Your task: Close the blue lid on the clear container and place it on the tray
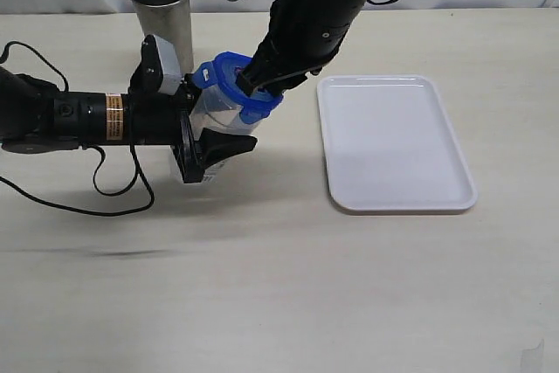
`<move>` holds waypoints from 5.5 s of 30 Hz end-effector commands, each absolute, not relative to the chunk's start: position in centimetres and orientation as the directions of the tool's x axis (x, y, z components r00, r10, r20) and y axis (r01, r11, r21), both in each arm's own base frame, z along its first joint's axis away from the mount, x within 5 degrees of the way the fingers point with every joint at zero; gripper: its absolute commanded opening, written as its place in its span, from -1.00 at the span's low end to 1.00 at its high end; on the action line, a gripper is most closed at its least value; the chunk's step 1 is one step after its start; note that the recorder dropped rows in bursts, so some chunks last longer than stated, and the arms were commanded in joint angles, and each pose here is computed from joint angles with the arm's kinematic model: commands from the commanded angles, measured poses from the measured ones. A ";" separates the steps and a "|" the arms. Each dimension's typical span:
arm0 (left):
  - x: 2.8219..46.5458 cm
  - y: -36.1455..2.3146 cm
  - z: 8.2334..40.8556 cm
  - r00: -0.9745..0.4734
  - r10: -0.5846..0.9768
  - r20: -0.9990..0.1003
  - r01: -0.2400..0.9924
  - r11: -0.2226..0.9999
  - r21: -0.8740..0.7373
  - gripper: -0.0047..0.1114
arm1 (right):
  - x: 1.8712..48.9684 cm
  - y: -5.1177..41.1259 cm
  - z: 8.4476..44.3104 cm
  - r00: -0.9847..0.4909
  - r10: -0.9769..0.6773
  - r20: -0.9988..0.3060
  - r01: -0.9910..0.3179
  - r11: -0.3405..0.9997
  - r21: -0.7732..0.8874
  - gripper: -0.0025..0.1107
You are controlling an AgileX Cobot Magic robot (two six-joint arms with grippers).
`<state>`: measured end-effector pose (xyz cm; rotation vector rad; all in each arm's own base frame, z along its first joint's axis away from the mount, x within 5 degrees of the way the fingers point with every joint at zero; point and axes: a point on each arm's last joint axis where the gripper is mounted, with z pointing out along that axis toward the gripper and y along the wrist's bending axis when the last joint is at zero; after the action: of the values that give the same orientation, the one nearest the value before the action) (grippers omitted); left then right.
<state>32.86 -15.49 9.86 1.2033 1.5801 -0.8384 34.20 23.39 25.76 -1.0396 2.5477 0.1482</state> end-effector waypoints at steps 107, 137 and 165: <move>33.0 -16.5 10.8 -0.027 0.232 -0.972 0.957 0.286 0.042 -0.92 | 28.9 31.6 28.5 -0.514 -0.749 -0.419 -0.727 0.639 -0.250 -0.47; 32.9 -16.4 11.0 -0.022 0.214 -0.977 0.959 0.281 0.040 -0.92 | 23.4 19.9 36.8 -0.212 -0.410 -0.887 -0.702 0.696 -0.154 -0.87; 32.9 -16.5 11.1 -0.016 0.198 -0.980 0.962 0.272 0.039 -0.92 | 6.4 5.5 32.0 0.121 0.011 -0.993 -0.641 0.764 -0.070 -0.88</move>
<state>32.72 -16.30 10.33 1.1739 1.5151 -0.8630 6.63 5.68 31.81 -0.5741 1.4042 0.5141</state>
